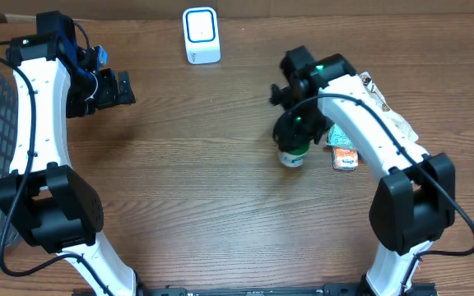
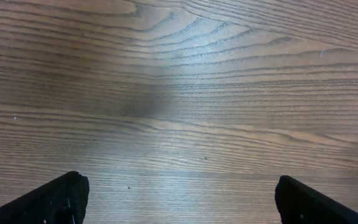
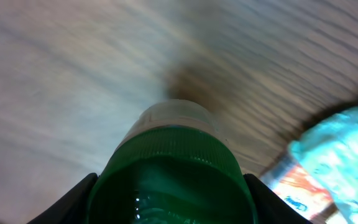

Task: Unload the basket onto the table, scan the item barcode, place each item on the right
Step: 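Carry the jar right and set it down beside the pile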

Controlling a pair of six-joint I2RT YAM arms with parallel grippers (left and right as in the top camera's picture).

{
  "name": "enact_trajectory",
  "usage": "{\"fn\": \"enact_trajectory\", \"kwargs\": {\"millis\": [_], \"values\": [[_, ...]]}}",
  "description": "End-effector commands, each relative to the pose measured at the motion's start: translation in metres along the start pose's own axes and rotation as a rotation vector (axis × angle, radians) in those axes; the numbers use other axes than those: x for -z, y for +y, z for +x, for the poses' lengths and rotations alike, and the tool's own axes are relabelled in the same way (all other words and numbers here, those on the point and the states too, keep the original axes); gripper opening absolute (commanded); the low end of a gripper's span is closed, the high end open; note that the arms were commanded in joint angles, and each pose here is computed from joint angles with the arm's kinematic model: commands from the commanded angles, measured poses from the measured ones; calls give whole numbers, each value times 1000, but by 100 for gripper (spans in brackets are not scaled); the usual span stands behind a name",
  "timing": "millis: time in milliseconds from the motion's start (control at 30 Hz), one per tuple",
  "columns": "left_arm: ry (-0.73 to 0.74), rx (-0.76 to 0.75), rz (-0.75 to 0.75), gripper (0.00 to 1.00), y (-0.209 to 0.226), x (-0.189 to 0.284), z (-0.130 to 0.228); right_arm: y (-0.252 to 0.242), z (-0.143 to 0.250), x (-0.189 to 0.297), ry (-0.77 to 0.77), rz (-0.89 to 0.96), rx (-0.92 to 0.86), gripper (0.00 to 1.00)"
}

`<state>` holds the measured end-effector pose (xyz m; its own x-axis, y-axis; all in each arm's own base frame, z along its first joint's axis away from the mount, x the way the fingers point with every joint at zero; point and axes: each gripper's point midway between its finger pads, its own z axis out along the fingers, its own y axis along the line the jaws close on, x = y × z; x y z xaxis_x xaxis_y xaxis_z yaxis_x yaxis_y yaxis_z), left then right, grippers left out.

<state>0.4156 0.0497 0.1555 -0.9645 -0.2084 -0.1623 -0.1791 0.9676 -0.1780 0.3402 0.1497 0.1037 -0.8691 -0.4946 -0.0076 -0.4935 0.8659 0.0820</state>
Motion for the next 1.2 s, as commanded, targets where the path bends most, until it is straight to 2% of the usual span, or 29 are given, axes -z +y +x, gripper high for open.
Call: {"fn": "enact_trajectory", "kwargs": {"millis": [0, 100, 367, 567, 700, 767, 800, 900, 1167], "values": [[-43, -32, -4, 100, -3, 14, -5, -38, -4, 8, -55, 91, -155, 26], [-43, -32, -4, 99, -3, 14, -5, -65, -8, 8, -91, 157, -235, 24], [-43, -32, -4, 100, -3, 14, -5, -97, -13, -5, -137, 274, -269, 25], [-43, -32, -4, 99, -3, 14, -5, -97, -18, -13, -162, 262, -269, 34], [-43, -32, -4, 100, -3, 14, -5, -89, -21, -15, -170, 211, -264, 45], [-43, -32, -4, 99, -3, 14, -5, -85, -23, -15, -176, 189, -262, 63], [-43, -32, -4, 99, -3, 14, -5, -84, -23, -15, -178, 182, -261, 79], [-43, -32, -4, 99, -3, 14, -5, -83, -24, -15, -182, 175, -260, 100], [-43, -32, -4, 100, -3, 14, -5, -84, -38, 12, -246, 176, -285, 100]]}}
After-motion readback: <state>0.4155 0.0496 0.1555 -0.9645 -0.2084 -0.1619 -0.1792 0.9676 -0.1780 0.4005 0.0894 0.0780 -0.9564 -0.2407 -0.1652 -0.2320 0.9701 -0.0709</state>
